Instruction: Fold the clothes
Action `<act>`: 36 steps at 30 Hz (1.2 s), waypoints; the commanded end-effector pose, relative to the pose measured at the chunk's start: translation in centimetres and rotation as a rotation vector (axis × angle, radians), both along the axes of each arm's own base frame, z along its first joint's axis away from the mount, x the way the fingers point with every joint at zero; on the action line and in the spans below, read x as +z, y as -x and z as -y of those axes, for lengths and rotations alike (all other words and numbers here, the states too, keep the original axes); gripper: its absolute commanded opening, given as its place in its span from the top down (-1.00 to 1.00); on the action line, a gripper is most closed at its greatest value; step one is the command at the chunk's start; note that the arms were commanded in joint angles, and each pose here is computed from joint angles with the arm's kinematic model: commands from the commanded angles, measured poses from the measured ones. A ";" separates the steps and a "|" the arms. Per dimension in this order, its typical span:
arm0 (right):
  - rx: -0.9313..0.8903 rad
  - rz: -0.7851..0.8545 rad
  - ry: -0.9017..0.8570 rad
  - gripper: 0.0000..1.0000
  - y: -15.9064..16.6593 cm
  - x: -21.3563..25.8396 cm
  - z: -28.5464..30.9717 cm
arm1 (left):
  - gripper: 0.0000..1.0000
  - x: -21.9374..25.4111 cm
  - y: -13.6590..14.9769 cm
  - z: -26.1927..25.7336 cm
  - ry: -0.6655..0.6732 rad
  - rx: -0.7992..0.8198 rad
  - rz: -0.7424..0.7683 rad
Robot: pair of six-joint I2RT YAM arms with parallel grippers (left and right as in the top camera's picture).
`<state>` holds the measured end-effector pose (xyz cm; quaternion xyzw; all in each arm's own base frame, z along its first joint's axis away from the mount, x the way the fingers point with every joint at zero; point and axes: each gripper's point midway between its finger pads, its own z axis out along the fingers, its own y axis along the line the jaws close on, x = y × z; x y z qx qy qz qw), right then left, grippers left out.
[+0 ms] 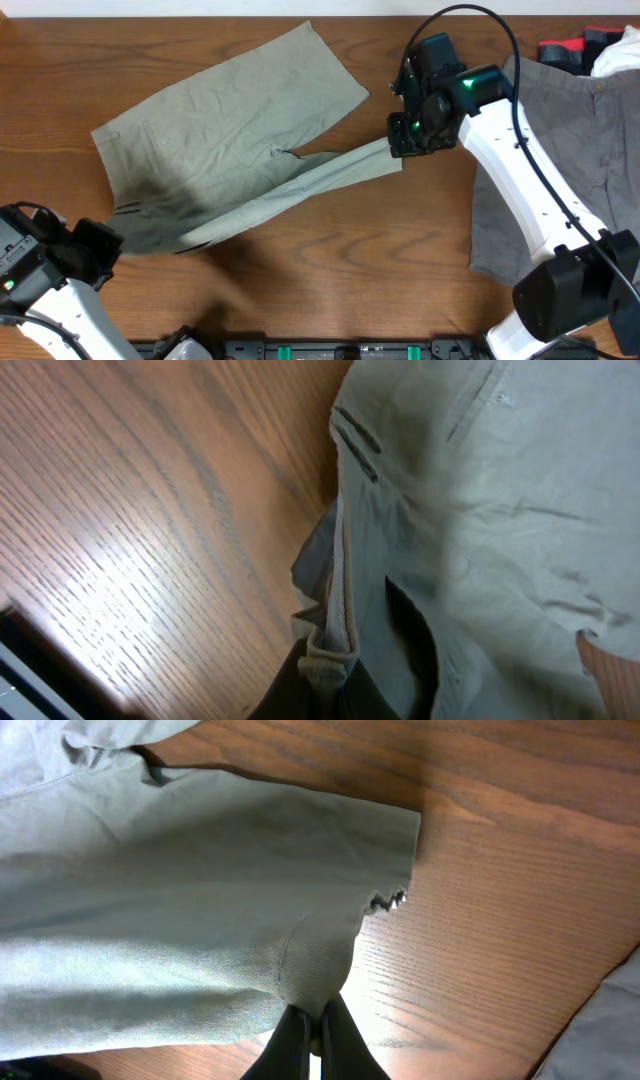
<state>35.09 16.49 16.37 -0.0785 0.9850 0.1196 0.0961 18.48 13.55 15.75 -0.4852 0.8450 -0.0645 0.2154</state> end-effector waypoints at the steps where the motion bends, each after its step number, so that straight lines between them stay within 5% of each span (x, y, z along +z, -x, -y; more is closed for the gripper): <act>1: 0.019 0.061 -0.002 0.97 -0.5 1.5 -0.4 | 0.88 0.3 0.0 -0.6 -0.029 -0.005 -0.012; 15: 0.035 0.071 -0.010 0.98 -0.5 1.6 -1.0 | 0.88 -0.2 0.3 -0.2 0.000 -0.006 -0.038; 36: 0.076 -0.213 0.113 0.97 7.2 -4.5 -0.6 | 0.88 -1.9 0.9 -0.6 0.034 0.007 -0.128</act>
